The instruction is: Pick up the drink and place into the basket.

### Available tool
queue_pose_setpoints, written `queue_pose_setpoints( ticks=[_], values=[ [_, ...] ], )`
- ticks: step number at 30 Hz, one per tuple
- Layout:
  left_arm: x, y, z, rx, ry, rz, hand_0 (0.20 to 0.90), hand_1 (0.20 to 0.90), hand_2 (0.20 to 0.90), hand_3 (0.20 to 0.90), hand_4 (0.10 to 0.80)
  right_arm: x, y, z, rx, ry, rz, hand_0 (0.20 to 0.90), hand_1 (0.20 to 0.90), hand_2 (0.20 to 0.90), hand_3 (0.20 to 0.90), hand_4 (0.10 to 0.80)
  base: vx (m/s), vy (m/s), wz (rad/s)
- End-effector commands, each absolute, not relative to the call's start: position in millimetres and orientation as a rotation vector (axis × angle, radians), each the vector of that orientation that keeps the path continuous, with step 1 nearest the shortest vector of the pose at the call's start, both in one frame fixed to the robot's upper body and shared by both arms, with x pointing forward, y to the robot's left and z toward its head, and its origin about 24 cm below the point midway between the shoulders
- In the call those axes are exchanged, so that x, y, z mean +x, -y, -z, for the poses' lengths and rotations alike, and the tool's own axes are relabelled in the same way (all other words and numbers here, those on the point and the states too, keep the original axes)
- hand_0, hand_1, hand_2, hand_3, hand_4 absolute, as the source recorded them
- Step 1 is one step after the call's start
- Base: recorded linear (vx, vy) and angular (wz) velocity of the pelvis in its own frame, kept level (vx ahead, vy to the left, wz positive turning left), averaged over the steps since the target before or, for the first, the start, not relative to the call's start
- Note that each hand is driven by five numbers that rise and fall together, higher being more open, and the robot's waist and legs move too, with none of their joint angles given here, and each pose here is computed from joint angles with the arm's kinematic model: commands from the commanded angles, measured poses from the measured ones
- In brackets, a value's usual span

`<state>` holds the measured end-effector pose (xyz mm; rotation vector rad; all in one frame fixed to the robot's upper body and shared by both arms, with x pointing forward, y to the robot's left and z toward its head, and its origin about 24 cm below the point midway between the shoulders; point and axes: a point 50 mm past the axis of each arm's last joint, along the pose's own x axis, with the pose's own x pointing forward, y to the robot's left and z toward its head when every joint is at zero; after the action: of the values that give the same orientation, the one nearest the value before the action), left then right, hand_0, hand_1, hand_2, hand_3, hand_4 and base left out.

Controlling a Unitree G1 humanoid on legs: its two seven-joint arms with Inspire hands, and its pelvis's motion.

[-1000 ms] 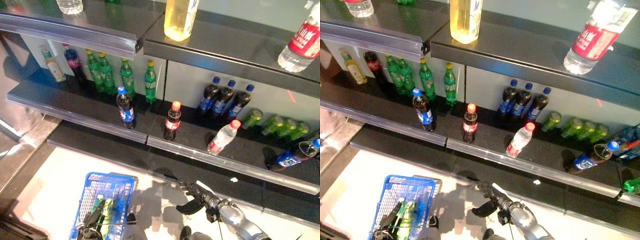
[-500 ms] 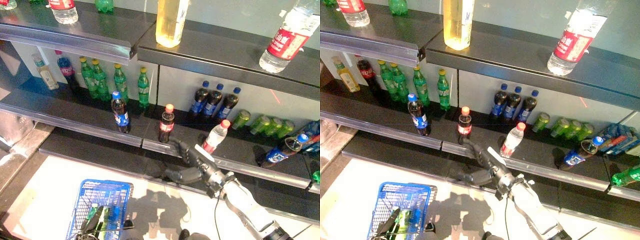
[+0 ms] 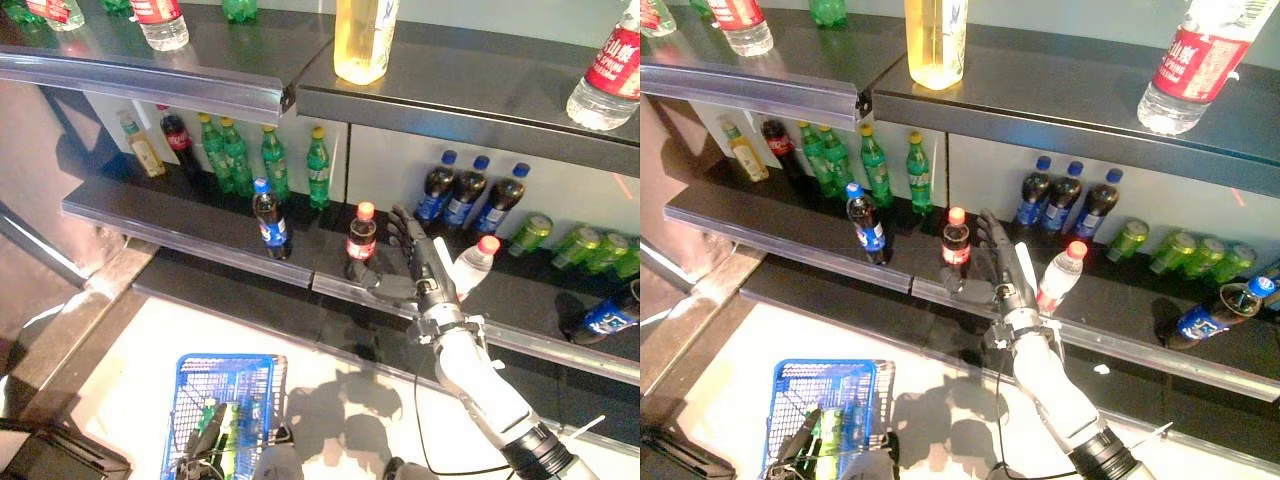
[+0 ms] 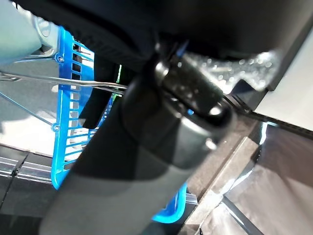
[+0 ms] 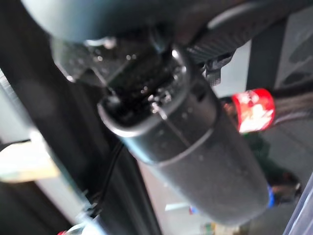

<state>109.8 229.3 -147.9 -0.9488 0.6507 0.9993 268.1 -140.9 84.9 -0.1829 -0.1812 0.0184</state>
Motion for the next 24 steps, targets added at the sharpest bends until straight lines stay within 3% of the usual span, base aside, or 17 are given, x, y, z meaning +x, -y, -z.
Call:
queue_pose_setpoints(
  ticks=[1,9,24],
  values=[
    [105,-216,147,-0.878,-0.682,-0.854,0.300,0.300,0.300,0.200,0.100,286,117,-163,-0.103,0.547,0.043,0.900,0.900,0.900,0.900,0.800,-0.107,0.013,0.04],
    [134,-206,137,-0.907,-0.616,-0.768,0.300,0.300,0.300,0.200,0.100,292,114,-190,-0.068,0.710,0.325,0.900,0.900,0.900,0.900,0.800,-0.075,0.036,0.05],
    [161,-196,125,-0.937,-0.562,-0.646,0.300,0.300,0.300,0.200,0.100,308,113,-207,-0.064,0.727,0.429,0.900,0.900,0.900,0.900,0.800,-0.010,0.023,0.02]
  ],
)
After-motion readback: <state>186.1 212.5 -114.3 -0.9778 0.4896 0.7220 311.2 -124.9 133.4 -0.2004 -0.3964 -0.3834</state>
